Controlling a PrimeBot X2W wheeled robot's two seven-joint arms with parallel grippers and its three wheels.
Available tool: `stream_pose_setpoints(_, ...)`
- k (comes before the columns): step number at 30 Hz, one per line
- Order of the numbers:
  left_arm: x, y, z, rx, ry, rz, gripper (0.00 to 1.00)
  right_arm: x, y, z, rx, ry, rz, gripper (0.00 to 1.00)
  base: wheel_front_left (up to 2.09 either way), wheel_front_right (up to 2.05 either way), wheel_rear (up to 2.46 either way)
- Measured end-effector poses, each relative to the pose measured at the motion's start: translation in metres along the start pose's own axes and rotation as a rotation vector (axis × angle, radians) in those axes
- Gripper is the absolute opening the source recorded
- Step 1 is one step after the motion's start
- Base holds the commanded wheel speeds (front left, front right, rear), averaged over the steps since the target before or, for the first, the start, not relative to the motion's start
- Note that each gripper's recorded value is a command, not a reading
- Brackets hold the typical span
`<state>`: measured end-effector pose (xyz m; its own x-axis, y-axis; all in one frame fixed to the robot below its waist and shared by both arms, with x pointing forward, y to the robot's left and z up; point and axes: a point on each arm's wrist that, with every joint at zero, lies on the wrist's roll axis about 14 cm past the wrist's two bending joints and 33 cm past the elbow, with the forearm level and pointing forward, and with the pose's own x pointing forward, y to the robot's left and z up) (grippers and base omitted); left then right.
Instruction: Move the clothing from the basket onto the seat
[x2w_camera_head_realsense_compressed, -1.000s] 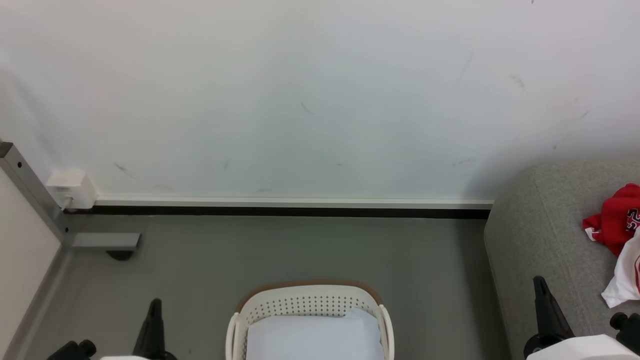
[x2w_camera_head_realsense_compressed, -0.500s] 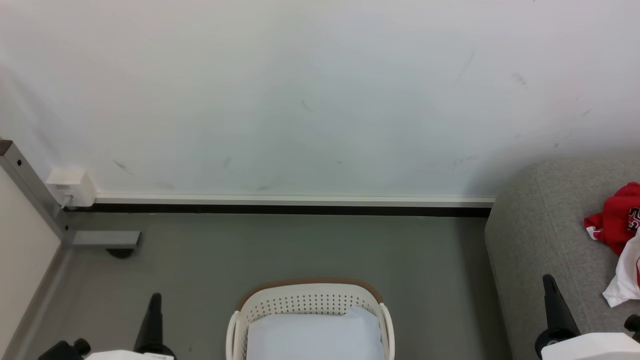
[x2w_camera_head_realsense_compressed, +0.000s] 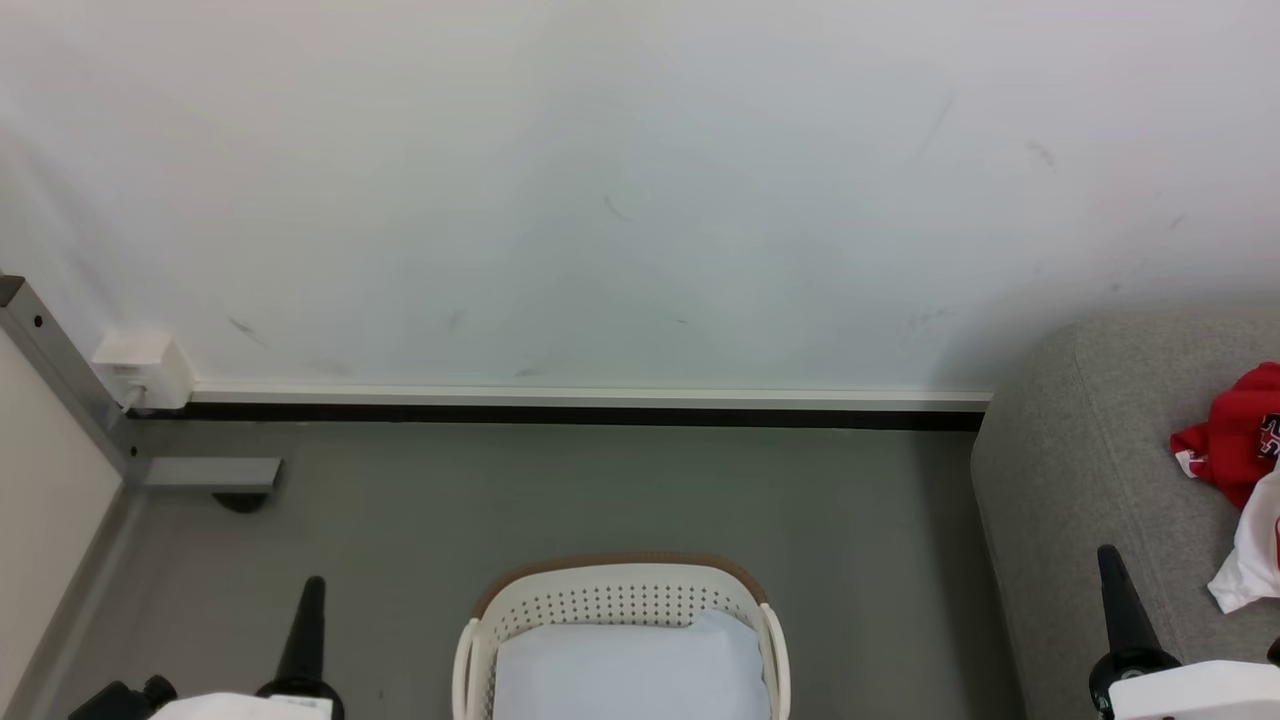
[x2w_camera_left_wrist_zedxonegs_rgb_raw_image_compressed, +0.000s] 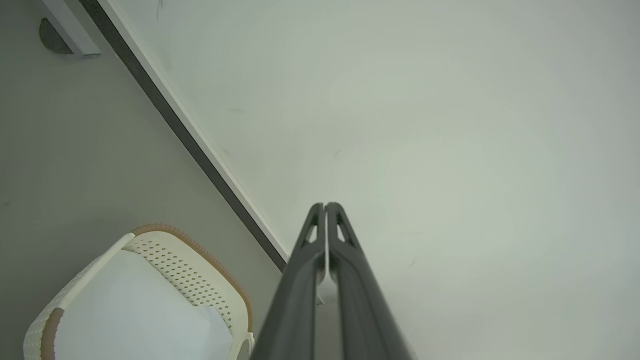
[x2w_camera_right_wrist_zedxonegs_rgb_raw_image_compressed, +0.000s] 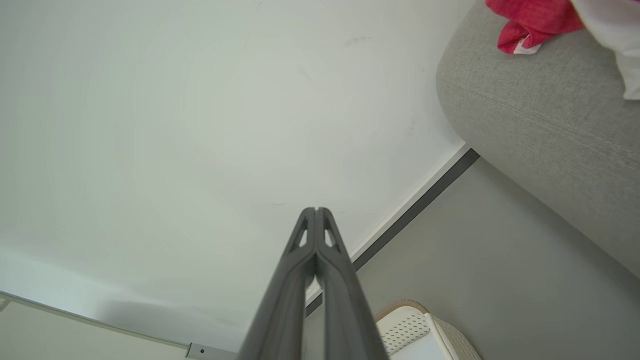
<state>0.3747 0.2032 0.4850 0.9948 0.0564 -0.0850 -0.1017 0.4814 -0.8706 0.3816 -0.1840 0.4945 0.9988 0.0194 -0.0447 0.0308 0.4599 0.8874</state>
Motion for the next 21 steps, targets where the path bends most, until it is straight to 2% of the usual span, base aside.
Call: stream_pose_setpoints(21,0.0046,-0.0068,0.0009,-0.197,0.017,-0.025,0.00,0.0019,-0.0004,0.0067,0.184,-0.008,0.000,0.00,0.00,0.00,0.00)
